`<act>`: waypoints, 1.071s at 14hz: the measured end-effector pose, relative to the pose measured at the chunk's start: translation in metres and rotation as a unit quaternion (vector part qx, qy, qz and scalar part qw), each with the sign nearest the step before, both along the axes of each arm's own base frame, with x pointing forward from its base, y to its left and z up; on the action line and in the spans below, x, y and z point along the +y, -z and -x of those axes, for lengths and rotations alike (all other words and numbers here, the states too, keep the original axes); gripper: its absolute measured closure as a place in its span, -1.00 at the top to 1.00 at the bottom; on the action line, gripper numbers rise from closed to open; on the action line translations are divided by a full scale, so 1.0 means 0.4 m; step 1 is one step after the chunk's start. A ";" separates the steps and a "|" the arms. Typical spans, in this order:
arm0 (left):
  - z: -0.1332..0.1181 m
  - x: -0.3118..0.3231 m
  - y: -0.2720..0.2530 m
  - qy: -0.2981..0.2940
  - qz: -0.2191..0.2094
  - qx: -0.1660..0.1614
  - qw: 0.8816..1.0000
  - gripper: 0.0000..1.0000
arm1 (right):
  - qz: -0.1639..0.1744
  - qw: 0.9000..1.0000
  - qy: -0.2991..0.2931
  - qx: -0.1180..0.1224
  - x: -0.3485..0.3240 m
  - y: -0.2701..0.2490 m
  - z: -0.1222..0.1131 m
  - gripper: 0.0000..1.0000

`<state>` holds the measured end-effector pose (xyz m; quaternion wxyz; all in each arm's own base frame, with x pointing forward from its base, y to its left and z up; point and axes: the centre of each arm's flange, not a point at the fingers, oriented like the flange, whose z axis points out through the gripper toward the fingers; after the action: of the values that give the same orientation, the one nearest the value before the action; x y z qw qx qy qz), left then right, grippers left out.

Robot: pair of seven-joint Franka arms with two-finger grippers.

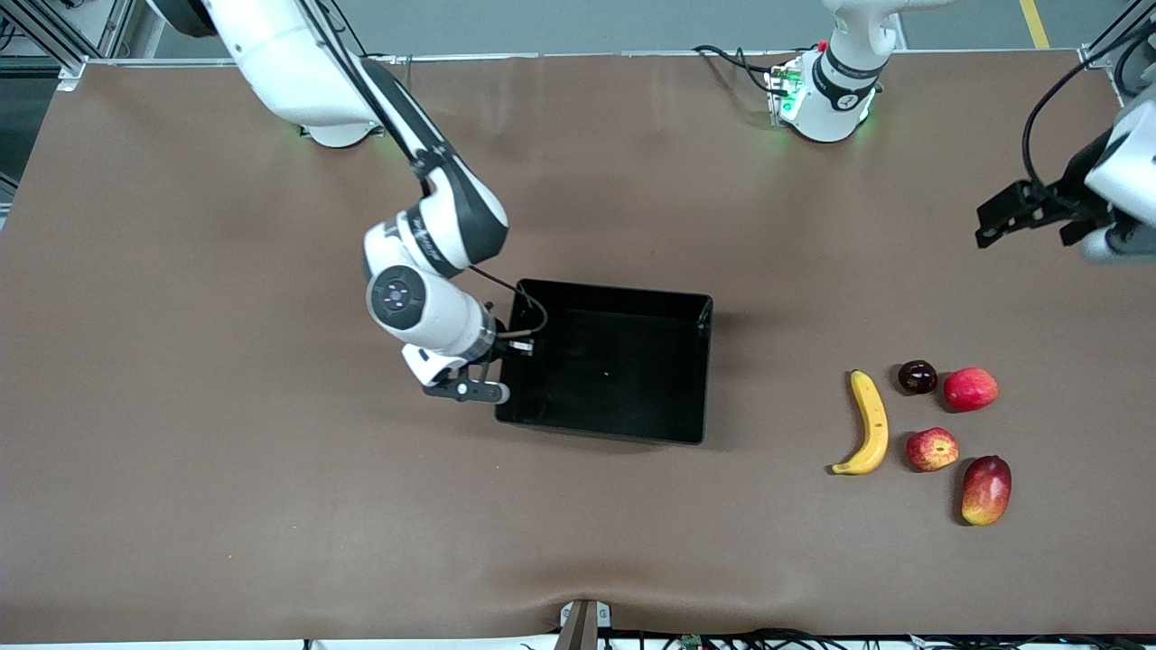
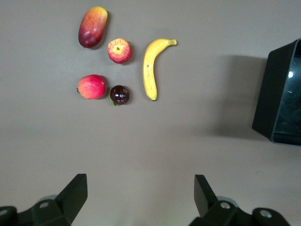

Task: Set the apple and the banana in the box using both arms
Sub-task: 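Release the box with the right gripper while the left gripper reaches the apple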

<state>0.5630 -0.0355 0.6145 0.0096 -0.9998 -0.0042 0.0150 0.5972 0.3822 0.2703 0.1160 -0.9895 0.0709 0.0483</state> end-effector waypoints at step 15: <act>-0.347 0.231 0.725 -0.035 -0.005 -0.035 0.999 1.00 | 0.021 1.000 -0.018 -0.003 -0.035 -0.194 -0.086 1.00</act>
<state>0.7017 0.0568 0.3245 0.0137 -0.9989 -0.0391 -0.0199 0.6317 0.3683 0.3478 0.0947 -0.9929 0.0542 0.0462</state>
